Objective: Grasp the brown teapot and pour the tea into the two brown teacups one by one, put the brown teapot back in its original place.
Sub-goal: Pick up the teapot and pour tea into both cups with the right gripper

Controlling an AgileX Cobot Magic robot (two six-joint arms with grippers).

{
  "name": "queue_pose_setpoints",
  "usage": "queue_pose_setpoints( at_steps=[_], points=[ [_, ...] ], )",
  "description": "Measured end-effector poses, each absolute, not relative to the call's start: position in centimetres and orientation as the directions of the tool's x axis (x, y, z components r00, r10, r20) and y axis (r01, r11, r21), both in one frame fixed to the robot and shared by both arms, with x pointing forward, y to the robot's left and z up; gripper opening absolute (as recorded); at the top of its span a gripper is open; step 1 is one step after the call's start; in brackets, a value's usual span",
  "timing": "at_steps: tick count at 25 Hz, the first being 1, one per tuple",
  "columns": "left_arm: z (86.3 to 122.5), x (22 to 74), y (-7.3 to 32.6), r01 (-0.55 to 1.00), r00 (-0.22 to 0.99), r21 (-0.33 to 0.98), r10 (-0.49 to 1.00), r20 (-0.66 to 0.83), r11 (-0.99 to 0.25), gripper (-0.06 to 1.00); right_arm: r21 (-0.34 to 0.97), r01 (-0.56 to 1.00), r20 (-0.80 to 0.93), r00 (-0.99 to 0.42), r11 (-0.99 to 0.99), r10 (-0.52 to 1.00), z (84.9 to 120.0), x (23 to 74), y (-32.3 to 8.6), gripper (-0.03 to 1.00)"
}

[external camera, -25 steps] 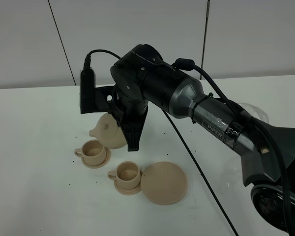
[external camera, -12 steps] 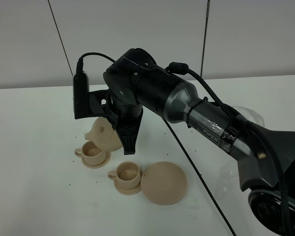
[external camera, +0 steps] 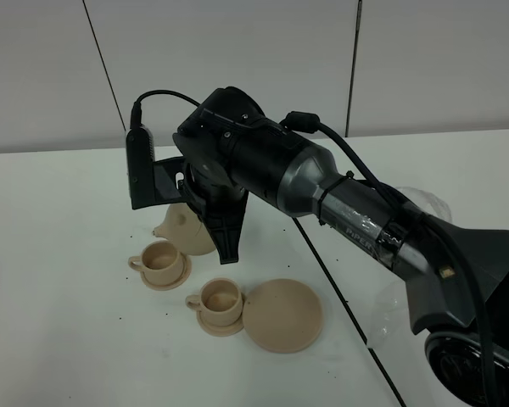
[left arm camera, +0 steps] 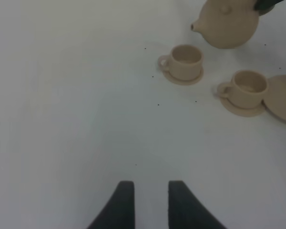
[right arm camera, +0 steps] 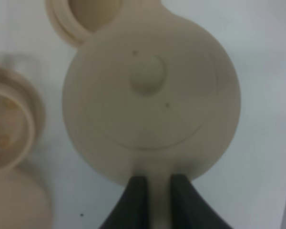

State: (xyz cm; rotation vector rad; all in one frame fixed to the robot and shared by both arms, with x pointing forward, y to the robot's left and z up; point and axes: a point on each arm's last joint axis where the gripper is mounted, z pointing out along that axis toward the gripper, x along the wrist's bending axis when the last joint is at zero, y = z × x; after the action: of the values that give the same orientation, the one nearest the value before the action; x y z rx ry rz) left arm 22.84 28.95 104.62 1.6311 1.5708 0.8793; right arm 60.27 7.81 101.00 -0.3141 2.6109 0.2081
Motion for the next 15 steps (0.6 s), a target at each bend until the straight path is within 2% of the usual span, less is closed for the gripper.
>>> queue_pose_setpoints(
  at_steps=[7,15],
  points=[
    [104.6,22.8,29.0,0.526,0.035,0.850,0.999,0.004,-0.022,0.24,0.063,-0.268,-0.484,-0.851,0.961,-0.206,99.6,60.0,8.5,0.10],
    [104.6,22.8,29.0,0.526,0.035,0.850,0.999,0.004,-0.022,0.24,0.059,-0.262,-0.489,-0.849,0.963,-0.200,99.7,60.0,8.5,0.10]
  ],
)
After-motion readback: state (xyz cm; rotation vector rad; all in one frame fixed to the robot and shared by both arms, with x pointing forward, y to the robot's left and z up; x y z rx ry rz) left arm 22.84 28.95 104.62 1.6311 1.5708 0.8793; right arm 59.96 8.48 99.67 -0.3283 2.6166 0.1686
